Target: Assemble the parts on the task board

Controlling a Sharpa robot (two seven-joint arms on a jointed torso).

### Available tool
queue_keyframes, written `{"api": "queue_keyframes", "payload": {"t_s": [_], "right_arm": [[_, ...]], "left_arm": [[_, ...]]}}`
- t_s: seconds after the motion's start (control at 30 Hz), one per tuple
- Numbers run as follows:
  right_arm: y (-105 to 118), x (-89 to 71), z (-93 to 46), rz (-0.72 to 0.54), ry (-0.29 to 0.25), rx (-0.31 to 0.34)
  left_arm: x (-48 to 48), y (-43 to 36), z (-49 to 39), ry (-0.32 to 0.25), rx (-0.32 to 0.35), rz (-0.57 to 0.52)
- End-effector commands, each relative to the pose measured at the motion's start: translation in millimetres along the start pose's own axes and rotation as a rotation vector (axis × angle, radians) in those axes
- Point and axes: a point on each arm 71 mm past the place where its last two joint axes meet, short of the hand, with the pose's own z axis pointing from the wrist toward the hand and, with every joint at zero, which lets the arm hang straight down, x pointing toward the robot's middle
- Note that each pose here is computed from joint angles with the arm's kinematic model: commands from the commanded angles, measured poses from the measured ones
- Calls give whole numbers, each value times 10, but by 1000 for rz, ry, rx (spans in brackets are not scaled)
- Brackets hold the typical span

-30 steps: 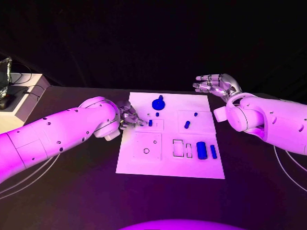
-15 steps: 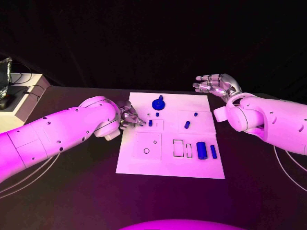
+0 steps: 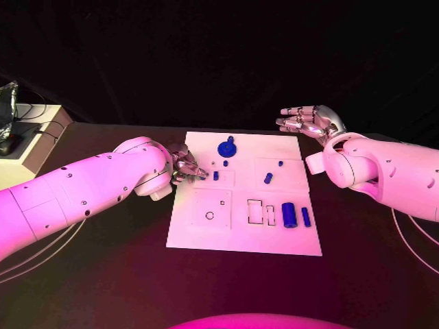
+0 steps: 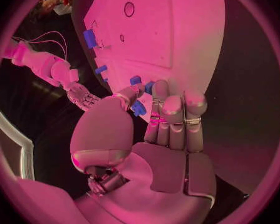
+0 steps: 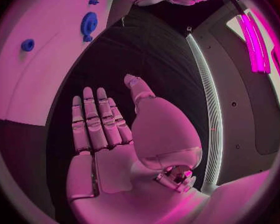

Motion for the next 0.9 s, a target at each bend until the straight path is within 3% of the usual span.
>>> {"api": "queue_keyframes", "payload": {"t_s": [0.03, 0.6, 0.9], "right_arm": [[10, 13, 1, -2, 13, -13], [6, 9, 0, -1, 16, -11], [3, 8, 1, -1, 16, -9]], "left_arm": [[88, -36, 5, 22, 23, -6], [81, -67, -35, 17, 49, -3], [30, -91, -76, 18, 59, 3]]}}
